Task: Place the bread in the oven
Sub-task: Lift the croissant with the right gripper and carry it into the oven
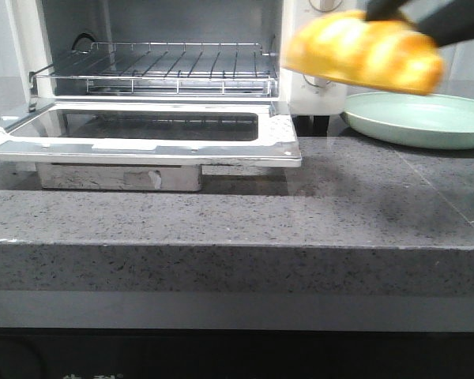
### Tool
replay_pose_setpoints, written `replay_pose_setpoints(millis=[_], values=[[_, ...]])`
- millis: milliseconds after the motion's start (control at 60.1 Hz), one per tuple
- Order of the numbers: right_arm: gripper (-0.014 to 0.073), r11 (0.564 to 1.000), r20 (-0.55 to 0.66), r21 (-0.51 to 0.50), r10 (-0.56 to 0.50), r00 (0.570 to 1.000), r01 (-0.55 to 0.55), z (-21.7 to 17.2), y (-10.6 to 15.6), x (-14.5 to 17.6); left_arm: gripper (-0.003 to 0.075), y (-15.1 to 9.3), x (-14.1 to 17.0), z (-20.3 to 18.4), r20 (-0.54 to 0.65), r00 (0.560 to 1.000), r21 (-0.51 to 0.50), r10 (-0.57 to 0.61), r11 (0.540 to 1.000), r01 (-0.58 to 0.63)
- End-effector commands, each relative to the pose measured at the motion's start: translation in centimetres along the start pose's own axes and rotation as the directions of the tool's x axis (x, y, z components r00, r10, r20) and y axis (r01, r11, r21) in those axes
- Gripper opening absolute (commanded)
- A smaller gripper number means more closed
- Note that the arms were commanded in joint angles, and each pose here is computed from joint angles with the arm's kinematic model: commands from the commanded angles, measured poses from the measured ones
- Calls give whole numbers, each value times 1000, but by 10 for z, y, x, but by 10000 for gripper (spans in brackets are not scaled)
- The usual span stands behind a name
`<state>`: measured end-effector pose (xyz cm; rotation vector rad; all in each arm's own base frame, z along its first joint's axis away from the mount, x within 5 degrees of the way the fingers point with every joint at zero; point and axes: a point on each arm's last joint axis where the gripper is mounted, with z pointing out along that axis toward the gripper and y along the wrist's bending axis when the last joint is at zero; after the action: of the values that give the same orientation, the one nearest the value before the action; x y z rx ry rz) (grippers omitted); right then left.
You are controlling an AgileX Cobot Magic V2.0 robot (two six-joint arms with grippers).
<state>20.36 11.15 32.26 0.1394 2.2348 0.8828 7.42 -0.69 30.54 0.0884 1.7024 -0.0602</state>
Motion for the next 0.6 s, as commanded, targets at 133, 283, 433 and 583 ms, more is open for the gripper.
replay_pose_setpoints(millis=[133, 283, 433, 583], values=[[-13, 992, 151, -114, -29, 988, 47, 35, 44, -22, -20, 0, -15, -2, 94, 996, -3, -9, 1000, 9], [-13, 991, 176, -124, -27, 984, 50, 70, 62, -51, -20, 0, -15, -2, 94, 996, -3, -9, 1000, 9], [-13, 989, 202, -136, -26, 979, 54, 109, 77, -75, -20, 0, -15, -2, 94, 996, -3, -9, 1000, 9], [-13, 989, 216, -138, -24, 976, 55, 138, 82, -87, -20, 0, -15, -2, 94, 996, -3, -9, 1000, 9]])
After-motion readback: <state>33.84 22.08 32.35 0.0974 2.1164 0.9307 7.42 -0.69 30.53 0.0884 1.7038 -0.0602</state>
